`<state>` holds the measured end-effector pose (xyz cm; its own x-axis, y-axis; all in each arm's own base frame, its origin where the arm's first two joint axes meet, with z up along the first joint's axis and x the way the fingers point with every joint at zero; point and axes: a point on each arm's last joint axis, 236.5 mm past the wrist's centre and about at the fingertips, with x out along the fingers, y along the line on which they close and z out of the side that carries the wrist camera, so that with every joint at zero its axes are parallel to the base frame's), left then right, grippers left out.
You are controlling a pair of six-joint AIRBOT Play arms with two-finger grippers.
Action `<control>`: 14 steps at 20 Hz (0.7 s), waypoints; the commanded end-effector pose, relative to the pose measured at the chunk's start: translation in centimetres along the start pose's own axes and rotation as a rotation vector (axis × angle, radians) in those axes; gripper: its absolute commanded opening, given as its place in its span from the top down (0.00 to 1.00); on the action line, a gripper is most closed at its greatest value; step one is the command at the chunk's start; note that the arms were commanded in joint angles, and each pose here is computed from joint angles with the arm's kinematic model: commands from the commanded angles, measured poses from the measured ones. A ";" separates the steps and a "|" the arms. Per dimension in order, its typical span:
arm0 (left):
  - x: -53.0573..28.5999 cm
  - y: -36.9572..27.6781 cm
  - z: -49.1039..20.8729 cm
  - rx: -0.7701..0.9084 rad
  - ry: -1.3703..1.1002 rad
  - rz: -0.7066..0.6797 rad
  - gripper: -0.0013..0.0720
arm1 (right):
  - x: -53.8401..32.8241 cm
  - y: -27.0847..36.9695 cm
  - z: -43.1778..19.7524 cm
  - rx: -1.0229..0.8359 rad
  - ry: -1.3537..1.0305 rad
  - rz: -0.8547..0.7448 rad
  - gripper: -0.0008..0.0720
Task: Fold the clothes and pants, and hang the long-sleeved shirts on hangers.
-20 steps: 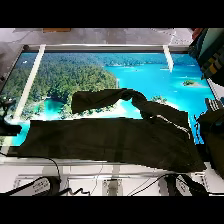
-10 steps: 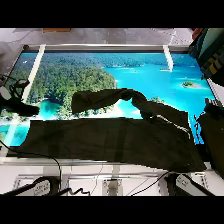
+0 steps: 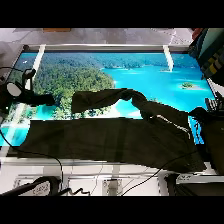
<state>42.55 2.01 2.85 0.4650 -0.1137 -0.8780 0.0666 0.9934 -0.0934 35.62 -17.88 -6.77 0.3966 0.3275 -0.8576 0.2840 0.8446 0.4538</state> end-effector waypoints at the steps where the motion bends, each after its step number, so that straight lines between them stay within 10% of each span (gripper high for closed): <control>1: 0.2 -1.4 1.0 0.005 -0.035 -0.024 0.20 | 2.0 -1.8 0.7 0.022 -0.020 -0.011 0.22; 14: 6.3 -6.5 -0.6 -0.176 0.076 -0.249 0.20 | 6.2 2.0 -2.5 -0.028 0.129 0.202 0.35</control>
<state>44.23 -3.15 -0.50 0.4253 -0.2712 -0.8635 0.0543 0.9600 -0.2747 37.32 -15.40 -11.72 0.3857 0.4598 -0.7999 0.2478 0.7835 0.5699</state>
